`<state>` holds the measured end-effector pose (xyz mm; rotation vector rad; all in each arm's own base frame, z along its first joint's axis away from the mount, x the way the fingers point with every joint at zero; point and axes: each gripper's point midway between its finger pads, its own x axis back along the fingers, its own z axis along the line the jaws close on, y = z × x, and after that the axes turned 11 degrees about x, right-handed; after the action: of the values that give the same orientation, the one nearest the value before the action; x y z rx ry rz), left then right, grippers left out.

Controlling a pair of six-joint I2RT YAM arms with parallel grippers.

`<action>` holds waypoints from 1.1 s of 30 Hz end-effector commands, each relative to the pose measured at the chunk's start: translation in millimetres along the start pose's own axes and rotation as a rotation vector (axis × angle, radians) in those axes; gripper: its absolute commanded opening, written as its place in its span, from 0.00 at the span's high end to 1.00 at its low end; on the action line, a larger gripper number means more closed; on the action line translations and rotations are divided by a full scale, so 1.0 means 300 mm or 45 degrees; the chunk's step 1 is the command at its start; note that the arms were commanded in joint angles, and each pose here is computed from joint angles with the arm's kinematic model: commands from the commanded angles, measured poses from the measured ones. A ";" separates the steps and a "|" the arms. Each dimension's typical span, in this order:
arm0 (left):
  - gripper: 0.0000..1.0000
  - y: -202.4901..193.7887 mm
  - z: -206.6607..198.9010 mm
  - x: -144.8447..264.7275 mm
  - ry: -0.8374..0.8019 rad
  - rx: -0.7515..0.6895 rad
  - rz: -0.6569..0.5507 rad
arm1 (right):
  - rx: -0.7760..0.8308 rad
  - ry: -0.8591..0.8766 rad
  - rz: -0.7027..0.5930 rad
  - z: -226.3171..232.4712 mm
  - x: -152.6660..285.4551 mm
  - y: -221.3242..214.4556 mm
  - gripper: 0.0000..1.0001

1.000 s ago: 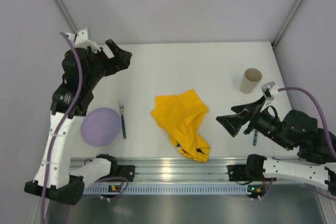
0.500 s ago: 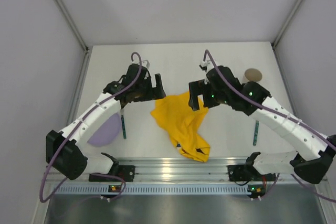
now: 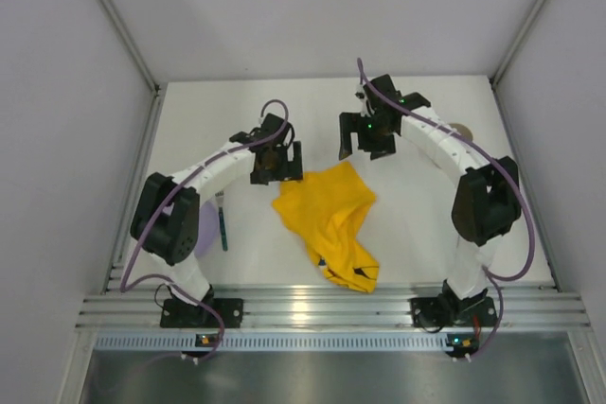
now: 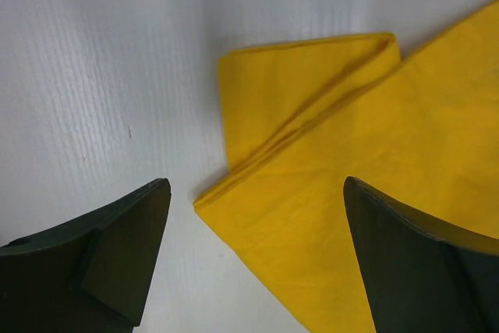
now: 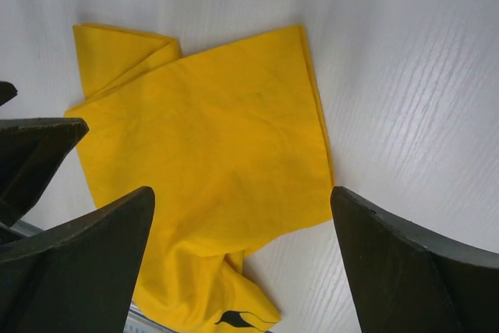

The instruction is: Set the dinner table for one person

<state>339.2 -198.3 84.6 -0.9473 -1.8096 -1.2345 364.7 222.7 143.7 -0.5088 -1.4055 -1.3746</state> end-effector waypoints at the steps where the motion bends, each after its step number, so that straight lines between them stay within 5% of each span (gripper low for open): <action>1: 0.02 0.095 0.016 -0.044 -0.009 0.026 -0.054 | 0.020 0.066 -0.078 0.021 0.044 0.076 0.05; 16: 0.22 0.026 -0.035 -0.217 -0.229 -0.046 0.167 | -0.030 0.064 0.040 -0.017 -0.133 0.062 0.07; 19: 0.33 0.001 -0.026 -0.254 -0.205 -0.053 0.210 | -0.038 0.068 0.054 -0.020 -0.178 0.076 0.07; 27: 0.89 0.005 -0.043 -0.290 -0.194 -0.055 0.244 | -0.057 0.047 0.111 -0.049 -0.307 0.060 0.11; 30: 1.00 0.015 -0.030 -0.285 -0.166 -0.067 0.233 | -0.070 0.015 0.152 -0.072 -0.351 0.030 0.14; 33: 1.00 0.016 -0.021 -0.277 -0.150 -0.077 0.233 | -0.096 -0.038 0.175 -0.105 -0.378 -0.002 0.18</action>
<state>387.2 -222.6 24.4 -1.2159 -1.8035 -1.1223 400.8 240.3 36.3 -0.6503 -1.2813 -1.2658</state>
